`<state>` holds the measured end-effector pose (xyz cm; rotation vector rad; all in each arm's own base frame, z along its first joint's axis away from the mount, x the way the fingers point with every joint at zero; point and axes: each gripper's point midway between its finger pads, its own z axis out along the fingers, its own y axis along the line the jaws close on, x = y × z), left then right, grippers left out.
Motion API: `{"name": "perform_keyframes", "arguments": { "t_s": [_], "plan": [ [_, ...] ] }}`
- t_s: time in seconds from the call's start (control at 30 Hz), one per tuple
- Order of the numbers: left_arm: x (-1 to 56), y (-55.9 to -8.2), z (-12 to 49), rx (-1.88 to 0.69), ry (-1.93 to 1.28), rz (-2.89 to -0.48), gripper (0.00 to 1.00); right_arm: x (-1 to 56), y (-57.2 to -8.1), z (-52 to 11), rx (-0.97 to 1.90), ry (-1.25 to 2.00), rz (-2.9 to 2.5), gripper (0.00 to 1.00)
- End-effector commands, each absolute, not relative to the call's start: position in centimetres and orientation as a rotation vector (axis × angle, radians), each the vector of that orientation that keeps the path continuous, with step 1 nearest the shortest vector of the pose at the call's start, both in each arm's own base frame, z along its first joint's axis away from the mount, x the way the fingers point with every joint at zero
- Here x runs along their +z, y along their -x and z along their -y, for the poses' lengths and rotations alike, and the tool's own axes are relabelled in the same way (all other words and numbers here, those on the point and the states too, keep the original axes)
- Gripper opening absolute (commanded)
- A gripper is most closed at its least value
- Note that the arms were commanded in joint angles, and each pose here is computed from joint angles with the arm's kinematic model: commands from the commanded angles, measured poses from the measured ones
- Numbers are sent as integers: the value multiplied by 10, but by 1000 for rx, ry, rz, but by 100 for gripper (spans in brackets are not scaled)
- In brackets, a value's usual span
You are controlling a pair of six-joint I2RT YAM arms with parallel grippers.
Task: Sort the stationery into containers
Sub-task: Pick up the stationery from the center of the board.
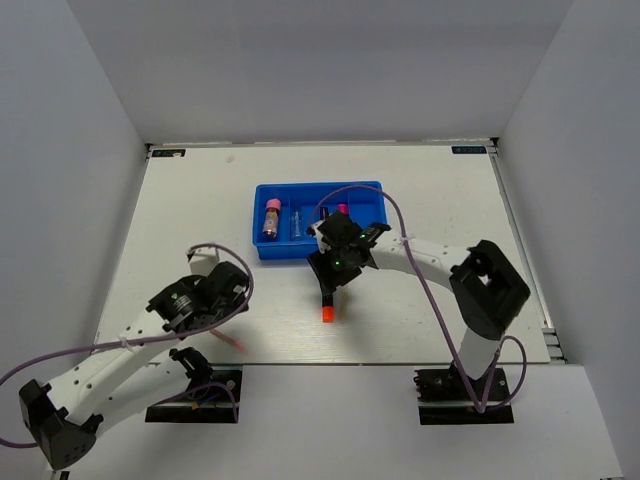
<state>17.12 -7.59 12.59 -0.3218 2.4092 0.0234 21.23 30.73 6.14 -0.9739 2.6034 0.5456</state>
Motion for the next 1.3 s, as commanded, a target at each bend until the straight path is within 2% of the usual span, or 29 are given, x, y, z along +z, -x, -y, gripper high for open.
{"name": "perform_keyframes", "arguments": {
  "t_s": [0.0,0.37,0.6,0.7,0.73,0.83,0.87,0.97,1.1,1.27],
  "plan": [
    [113,-153,48,72,543,-2367,82,64,-233,-318,409,867,-2588,60],
    [76,-133,35,92,680,-2383,82,29,-232,-315,219,819,-2676,56],
    [59,-129,37,92,717,-2405,82,13,-224,-312,226,797,-2727,52],
    [55,-127,36,90,733,-2403,82,7,-221,-309,210,793,-2745,44],
    [55,-127,35,83,734,-2398,82,2,-219,-305,199,797,-2761,38],
    [52,-125,35,71,745,-2393,82,-12,-209,-299,187,791,-2822,32],
    [49,-124,33,83,751,-2394,82,-13,-205,-299,196,799,-2836,25],
    [46,-122,31,84,760,-2395,82,-17,-200,-297,210,824,-2851,15],
    [37,-119,33,70,772,-2407,83,2,-204,-310,308,894,-2787,8],
    [26,-120,38,50,788,-2417,83,57,-215,-330,443,968,-2630,6]
  ]
}}
